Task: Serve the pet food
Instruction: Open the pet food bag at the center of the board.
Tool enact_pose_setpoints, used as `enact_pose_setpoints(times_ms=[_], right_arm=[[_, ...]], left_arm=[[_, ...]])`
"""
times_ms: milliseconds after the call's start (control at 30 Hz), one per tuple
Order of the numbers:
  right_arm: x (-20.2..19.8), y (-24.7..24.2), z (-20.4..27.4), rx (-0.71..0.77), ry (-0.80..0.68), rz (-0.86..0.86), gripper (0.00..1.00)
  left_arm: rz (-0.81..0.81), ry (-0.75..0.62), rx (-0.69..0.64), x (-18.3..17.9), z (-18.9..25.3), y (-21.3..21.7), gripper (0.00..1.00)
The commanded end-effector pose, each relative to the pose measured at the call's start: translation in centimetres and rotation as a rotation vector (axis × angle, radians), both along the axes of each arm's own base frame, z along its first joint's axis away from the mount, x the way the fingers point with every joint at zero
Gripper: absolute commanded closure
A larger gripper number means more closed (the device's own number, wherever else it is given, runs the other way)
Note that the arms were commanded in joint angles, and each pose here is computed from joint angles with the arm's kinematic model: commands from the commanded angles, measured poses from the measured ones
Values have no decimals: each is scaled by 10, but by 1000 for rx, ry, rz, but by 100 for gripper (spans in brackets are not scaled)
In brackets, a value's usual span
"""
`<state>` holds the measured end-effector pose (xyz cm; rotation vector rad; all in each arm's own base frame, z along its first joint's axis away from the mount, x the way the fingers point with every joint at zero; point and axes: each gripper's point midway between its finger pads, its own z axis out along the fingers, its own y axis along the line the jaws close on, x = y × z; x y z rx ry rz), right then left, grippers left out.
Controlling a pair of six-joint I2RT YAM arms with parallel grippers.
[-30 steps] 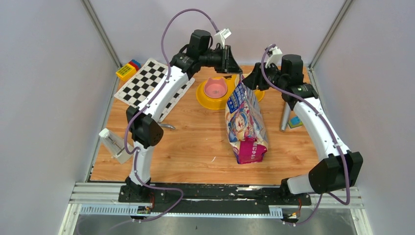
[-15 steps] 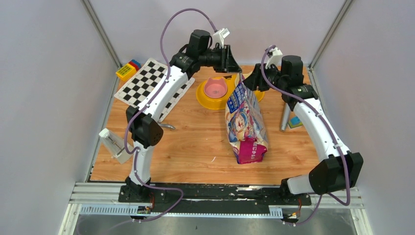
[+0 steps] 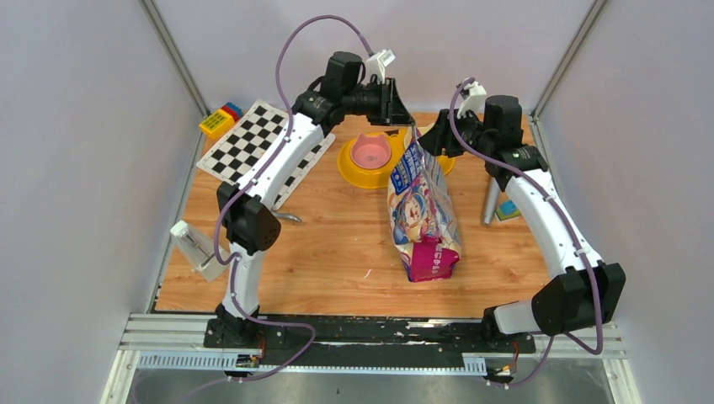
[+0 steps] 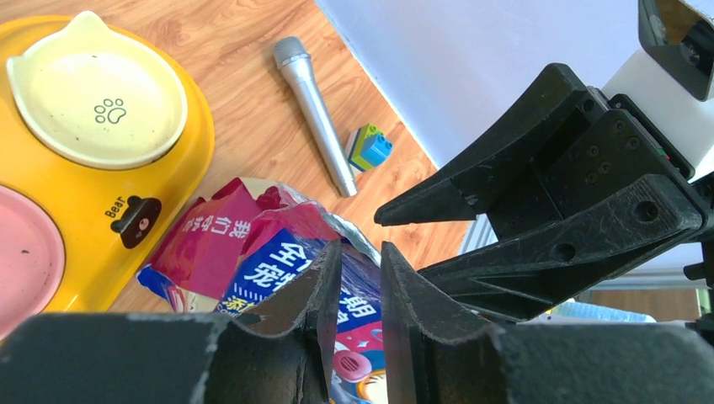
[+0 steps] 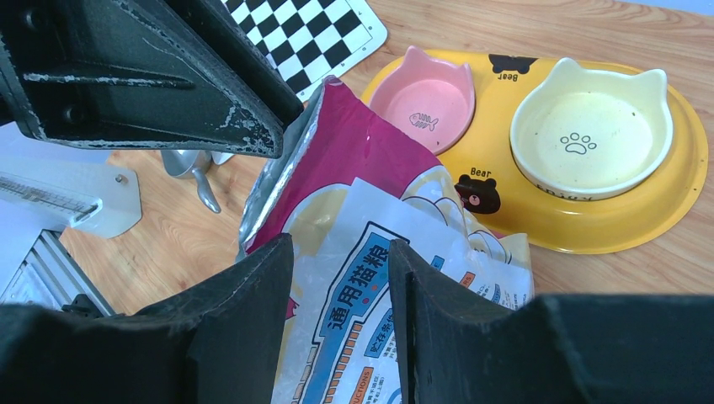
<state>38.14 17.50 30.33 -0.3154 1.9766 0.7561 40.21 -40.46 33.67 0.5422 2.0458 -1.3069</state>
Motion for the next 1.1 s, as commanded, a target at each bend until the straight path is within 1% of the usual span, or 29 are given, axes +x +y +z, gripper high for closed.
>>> enact_pose_setpoints(times_ms=[0,233,300,367,533,600,667,700,867,1067], right_arm=[[-8,4,20,17,-63,18,53],[-9,4,22,17,-66,18,53],[-9,3,22,16,-68,18,53],[-9,3,23,16,-69,16,53],[-9,3,29,17,-74,13,53],[-9,3,33,21,-69,15,51],[-11,5,36,29,-58,25,49],[-11,6,40,37,-56,29,48],[-11,7,48,73,-24,26,45],[-4,8,45,116,36,18,46]], left_arm=[[-10,3,8,0,-7,-2,69],[-6,8,18,2,-11,-2,73],[-5,8,18,1,-11,-1,76],[-3,9,20,1,-12,0,82],[-4,18,22,0,-14,0,87],[-5,22,22,-1,-15,0,90],[-5,25,22,0,-16,-1,95],[-6,28,23,0,-17,-1,100],[-7,35,24,-2,-17,0,100],[-17,37,11,-6,-13,0,100]])
